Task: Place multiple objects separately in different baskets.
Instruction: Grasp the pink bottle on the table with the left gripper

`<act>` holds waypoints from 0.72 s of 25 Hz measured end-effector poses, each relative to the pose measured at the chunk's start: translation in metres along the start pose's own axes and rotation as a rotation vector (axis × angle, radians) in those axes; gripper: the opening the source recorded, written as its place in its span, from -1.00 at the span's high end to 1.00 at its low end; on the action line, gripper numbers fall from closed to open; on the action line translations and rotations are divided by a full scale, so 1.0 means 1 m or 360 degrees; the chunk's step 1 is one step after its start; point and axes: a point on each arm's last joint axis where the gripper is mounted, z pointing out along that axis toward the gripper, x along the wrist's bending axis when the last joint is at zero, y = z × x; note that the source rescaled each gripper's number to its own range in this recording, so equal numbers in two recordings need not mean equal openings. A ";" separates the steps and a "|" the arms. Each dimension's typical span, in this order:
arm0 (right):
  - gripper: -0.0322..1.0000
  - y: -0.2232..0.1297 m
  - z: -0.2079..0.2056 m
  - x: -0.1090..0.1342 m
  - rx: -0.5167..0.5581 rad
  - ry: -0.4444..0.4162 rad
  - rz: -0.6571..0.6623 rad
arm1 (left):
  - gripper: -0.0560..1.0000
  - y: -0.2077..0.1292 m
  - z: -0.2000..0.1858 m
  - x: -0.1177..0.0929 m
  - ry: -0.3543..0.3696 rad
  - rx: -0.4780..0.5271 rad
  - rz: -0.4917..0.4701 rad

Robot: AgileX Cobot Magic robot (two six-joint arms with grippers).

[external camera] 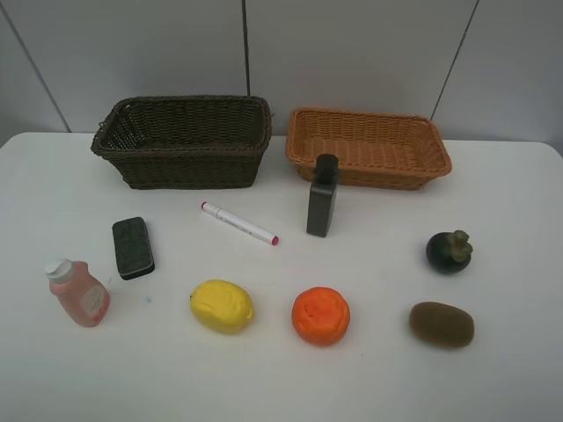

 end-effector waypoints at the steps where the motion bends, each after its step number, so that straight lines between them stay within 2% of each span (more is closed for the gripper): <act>1: -1.00 0.000 0.000 0.000 0.0000 0.0000 0.0000 | -1.00 0.000 0.000 0.000 0.0000 0.0000 0.0000; 12: -1.00 0.000 0.000 0.000 0.0000 0.0000 0.0000 | -1.00 0.000 0.000 0.000 0.0000 0.0002 0.0000; 15: -1.00 0.000 0.000 0.000 0.0000 0.0000 0.0000 | -1.00 0.005 0.010 0.002 -0.0003 0.0122 -0.0045; 18: -1.00 0.000 0.000 0.000 0.0000 0.0000 0.0000 | -1.00 0.011 0.027 0.004 -0.0010 0.0303 -0.0159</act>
